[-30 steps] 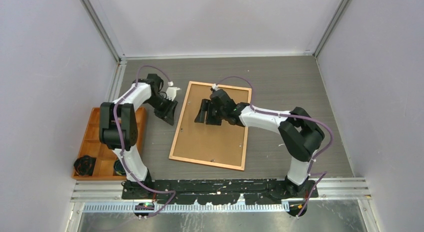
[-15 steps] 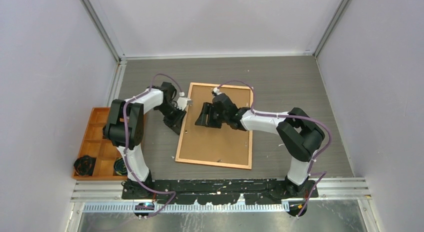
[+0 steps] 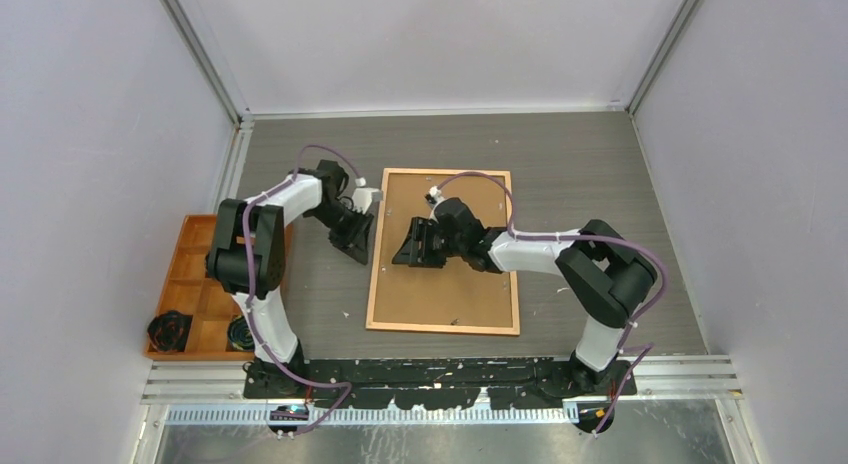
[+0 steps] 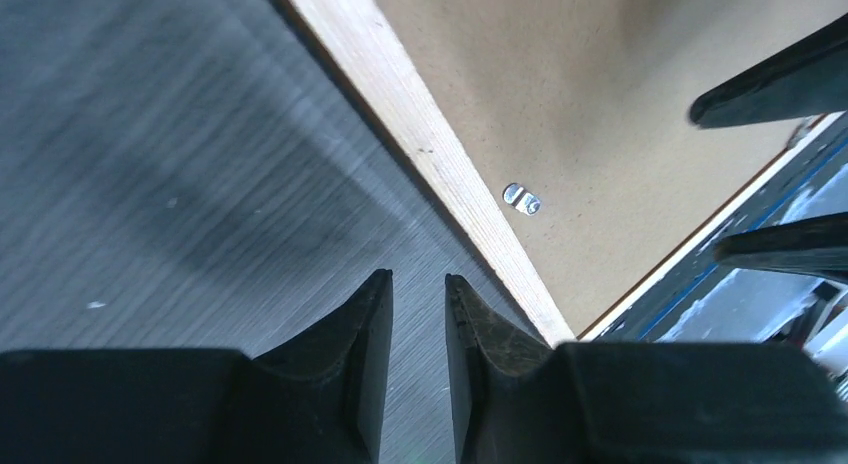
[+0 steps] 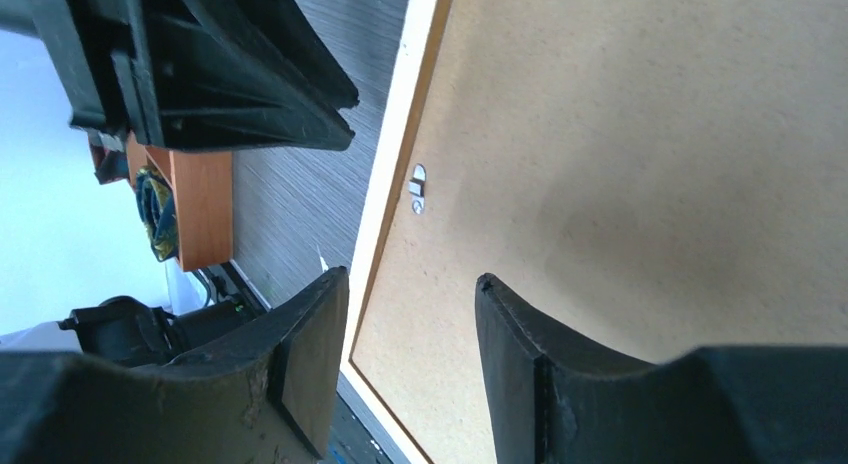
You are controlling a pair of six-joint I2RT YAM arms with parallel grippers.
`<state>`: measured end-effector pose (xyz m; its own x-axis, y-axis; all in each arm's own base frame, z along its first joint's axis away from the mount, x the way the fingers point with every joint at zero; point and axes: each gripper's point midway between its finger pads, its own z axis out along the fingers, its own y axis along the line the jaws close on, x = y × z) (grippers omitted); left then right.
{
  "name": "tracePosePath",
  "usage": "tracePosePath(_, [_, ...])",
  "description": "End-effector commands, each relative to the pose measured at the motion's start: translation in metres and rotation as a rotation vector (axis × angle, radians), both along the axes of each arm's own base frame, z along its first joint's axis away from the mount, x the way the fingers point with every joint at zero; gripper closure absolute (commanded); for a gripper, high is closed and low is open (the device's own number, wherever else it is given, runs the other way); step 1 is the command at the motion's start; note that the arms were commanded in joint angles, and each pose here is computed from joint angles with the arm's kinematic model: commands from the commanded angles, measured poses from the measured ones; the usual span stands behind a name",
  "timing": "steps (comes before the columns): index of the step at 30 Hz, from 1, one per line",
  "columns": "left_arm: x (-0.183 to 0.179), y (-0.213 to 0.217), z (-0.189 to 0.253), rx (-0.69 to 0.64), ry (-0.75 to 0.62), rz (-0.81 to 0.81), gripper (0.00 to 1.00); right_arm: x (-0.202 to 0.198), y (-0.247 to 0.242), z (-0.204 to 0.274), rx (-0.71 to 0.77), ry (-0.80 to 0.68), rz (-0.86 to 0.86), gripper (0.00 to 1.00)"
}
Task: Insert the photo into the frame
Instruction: Install the photo frame at the center of the board.
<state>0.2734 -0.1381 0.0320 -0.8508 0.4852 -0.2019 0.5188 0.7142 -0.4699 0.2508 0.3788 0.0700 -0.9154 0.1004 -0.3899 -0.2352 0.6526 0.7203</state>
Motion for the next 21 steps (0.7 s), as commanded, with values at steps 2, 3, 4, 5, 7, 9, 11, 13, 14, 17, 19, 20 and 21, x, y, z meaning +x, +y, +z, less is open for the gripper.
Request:
tracePosePath(2, [0.013,-0.019,0.027,-0.15,0.002,0.043,0.71,0.009,0.026,0.014,0.089,-0.049,0.053,0.46])
tracePosePath(3, [0.013,-0.02,0.024,-0.151,0.017,0.046,0.71,0.01,0.03,0.014,0.091,-0.051,0.059,0.47])
tracePosePath(4, [0.014,-0.02,0.02,-0.15,0.031,0.05,0.71,0.011,0.031,0.011,0.087,-0.051,0.064,0.46])
tracePosePath(5, [0.013,-0.021,0.017,-0.153,0.043,0.052,0.72,0.012,0.034,0.01,0.087,-0.055,0.07,0.46])
tracePosePath(7, [0.013,-0.023,0.012,-0.159,0.061,0.055,0.72,0.013,0.038,0.006,0.08,-0.057,0.081,0.46])
tracePosePath(9, [0.013,-0.023,0.009,-0.159,0.07,0.059,0.74,0.014,0.042,0.002,0.075,-0.058,0.089,0.47])
tracePosePath(11, [0.014,-0.023,0.006,-0.153,0.068,0.059,0.75,0.014,0.045,0.0,0.074,-0.058,0.096,0.47])
tracePosePath(13, [0.014,-0.021,0.004,-0.143,0.067,0.06,0.76,0.014,0.048,-0.002,0.073,-0.056,0.103,0.48])
tracePosePath(14, [0.014,-0.021,0.004,-0.141,0.067,0.06,0.77,0.014,0.05,-0.002,0.074,-0.056,0.107,0.48])
tracePosePath(17, [0.015,-0.02,0.002,-0.132,0.066,0.064,0.77,0.012,0.053,-0.004,0.075,-0.052,0.12,0.48])
tracePosePath(19, [0.014,-0.02,0.001,-0.131,0.069,0.065,0.77,0.01,0.055,-0.006,0.073,-0.047,0.128,0.49])
tracePosePath(20, [0.015,-0.02,0.001,-0.13,0.069,0.065,0.78,0.009,0.056,-0.008,0.07,-0.045,0.133,0.49])
tracePosePath(21, [0.014,-0.02,0.0,-0.129,0.07,0.065,0.78,0.008,0.057,-0.008,0.069,-0.044,0.137,0.49])
